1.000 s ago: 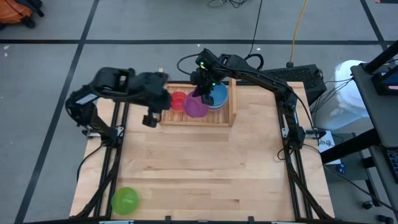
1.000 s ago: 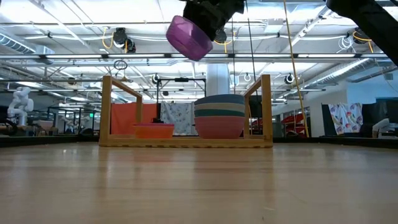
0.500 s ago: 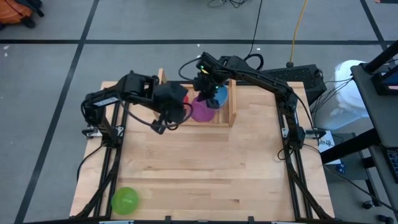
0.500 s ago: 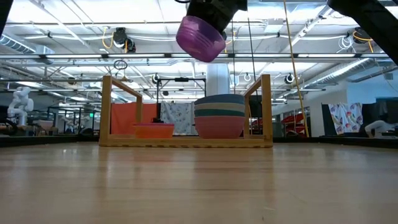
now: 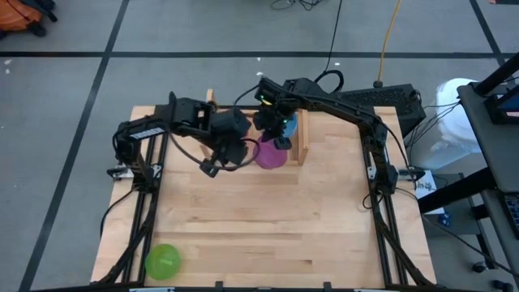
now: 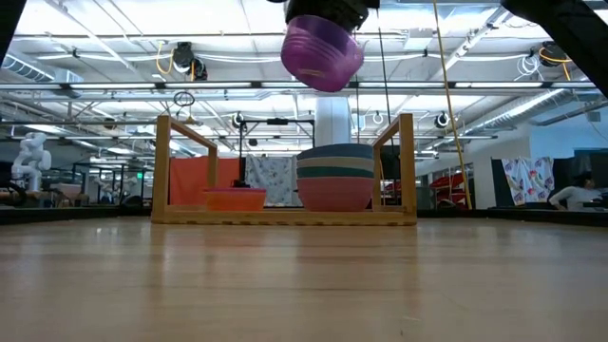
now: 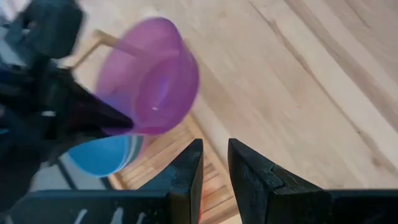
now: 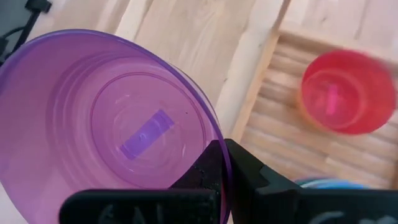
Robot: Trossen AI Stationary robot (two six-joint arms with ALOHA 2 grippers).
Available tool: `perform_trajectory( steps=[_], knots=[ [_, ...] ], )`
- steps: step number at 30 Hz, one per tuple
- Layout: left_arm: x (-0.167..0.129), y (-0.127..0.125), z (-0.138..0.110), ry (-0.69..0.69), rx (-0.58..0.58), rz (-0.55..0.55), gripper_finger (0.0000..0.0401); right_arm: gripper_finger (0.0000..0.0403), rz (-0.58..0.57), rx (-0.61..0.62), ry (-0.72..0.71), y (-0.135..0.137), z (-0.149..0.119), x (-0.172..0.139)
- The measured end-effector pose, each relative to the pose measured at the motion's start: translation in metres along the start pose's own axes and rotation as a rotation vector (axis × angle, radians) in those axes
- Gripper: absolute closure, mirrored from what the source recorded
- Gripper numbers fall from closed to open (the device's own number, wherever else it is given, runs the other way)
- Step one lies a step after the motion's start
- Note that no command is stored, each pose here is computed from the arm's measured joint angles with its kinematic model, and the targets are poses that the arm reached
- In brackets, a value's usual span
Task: Place and stack bowls onto a shelf
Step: Stack the violet bowl onto the red bowl
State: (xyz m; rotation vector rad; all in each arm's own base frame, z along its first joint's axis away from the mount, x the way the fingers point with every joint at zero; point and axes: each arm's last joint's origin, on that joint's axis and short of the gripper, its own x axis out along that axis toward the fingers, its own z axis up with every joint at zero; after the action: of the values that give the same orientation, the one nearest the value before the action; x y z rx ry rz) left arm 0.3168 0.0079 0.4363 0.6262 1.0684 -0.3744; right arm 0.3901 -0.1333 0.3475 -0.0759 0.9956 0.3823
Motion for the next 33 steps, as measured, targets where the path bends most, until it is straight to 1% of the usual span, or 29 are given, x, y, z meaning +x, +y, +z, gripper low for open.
perform_trajectory(
  steps=[3,6,9,12,14,17,20,26,29,33],
  knots=[
    [0.013,-0.001,0.002,0.01,-0.003,-0.051,0.032,0.0403,0.026,0.016,0.05,0.006,-0.003,0.001],
    [0.023,-0.006,0.004,0.005,0.008,-0.107,0.032,0.0403,0.023,0.028,0.119,0.012,-0.005,0.003],
    [0.036,-0.014,0.006,0.039,-0.017,-0.156,0.032,0.0403,0.033,0.053,0.189,0.017,-0.009,0.004],
    [0.044,-0.019,0.008,0.061,-0.068,-0.176,0.032,0.0403,-0.016,0.115,0.235,0.019,-0.01,0.007],
    [0.049,-0.02,0.011,0.049,-0.113,-0.167,0.032,0.0403,-0.049,0.182,0.26,0.019,-0.011,0.008],
    [0.053,-0.021,0.016,0.028,-0.198,-0.152,0.032,0.0403,-0.062,0.306,0.266,0.019,-0.011,0.008],
    [0.052,-0.021,0.023,-0.019,-0.278,-0.126,0.032,0.0403,-0.073,0.385,0.265,0.02,-0.011,0.008],
    [0.052,-0.021,0.035,-0.1,-0.355,-0.068,0.032,0.0403,-0.084,0.528,0.272,0.022,-0.012,0.009],
    [0.052,-0.023,0.035,-0.084,-0.34,-0.067,0.032,0.0403,-0.091,0.578,0.272,0.022,-0.012,0.009],
    [0.052,-0.023,0.033,-0.039,-0.228,-0.014,0.032,0.0403,-0.092,0.621,0.285,0.024,-0.012,0.009]
  ],
)
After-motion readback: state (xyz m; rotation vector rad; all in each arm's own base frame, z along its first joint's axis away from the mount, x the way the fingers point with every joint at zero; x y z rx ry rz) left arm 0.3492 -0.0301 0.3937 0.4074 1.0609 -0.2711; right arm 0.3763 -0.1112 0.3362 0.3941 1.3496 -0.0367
